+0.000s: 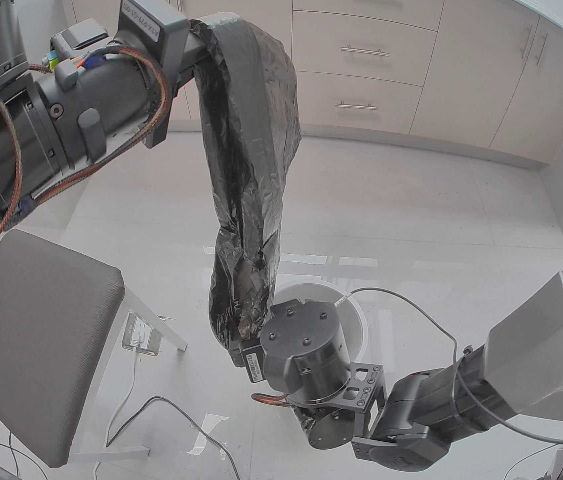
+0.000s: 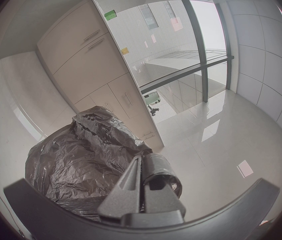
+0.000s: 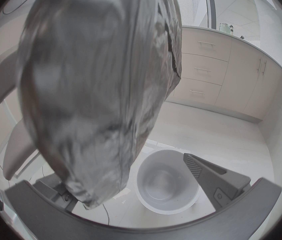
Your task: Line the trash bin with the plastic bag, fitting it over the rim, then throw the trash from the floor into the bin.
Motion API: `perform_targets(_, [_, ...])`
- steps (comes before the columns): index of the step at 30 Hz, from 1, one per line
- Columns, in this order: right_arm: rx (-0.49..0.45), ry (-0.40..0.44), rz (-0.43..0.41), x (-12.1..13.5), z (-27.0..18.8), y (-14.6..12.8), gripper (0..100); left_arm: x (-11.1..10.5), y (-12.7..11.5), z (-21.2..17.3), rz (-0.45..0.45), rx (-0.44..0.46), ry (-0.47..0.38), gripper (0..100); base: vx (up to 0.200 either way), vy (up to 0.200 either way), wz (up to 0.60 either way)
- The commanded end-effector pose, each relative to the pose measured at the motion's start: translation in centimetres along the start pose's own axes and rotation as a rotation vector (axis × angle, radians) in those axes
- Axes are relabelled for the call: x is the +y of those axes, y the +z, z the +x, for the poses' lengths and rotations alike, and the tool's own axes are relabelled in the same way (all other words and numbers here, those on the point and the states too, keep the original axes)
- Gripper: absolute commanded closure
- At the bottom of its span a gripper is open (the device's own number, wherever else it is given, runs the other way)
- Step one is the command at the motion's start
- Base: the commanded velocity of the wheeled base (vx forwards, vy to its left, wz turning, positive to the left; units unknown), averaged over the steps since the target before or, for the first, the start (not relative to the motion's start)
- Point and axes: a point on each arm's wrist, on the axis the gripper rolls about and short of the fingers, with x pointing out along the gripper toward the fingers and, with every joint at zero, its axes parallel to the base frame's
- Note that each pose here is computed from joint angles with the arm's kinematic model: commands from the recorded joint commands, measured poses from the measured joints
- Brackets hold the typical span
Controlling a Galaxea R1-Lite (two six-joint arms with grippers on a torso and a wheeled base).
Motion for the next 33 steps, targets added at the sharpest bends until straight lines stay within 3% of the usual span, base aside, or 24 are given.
perform_targets(1, [0.031, -0.011, -0.025, 0.2, 0.9, -1.5, 0, -0.1, 0.1, -0.1, 0.000, -0.002, -0.003, 100, 0.000, 0.000, 0.00])
perform_targets(12, [0.046, -0.039, -0.024, -0.7, 1.8, -1.9, 0, -0.1, 0.1, -0.1, 0.000, -0.005, 0.000, 100, 0.000, 0.000, 0.00])
perform_targets(13, [0.047, -0.039, -0.025, -0.8, 1.7, -2.0, 100, -0.1, 0.1, -0.1, 0.000, -0.004, -0.001, 100, 0.000, 0.000, 0.00])
perform_targets(24, [0.010, -0.034, -0.013, -2.1, 0.9, -1.6, 100, -0.1, 0.2, -0.4, -0.002, -0.006, -0.003, 100, 0.000, 0.000, 0.00])
perform_targets(29, [-0.030, 0.049, 0.013, -4.4, -0.7, 0.3, 100, 0.4, -0.2, -0.9, -0.002, 0.006, 0.011, 100, 0.000, 0.000, 0.00])
perform_targets(33, [0.000, 0.117, -0.040, -9.8, -2.3, 2.0, 100, 1.3, -0.6, -1.1, -0.001, 0.023, 0.039, 100, 0.000, 0.000, 0.00])
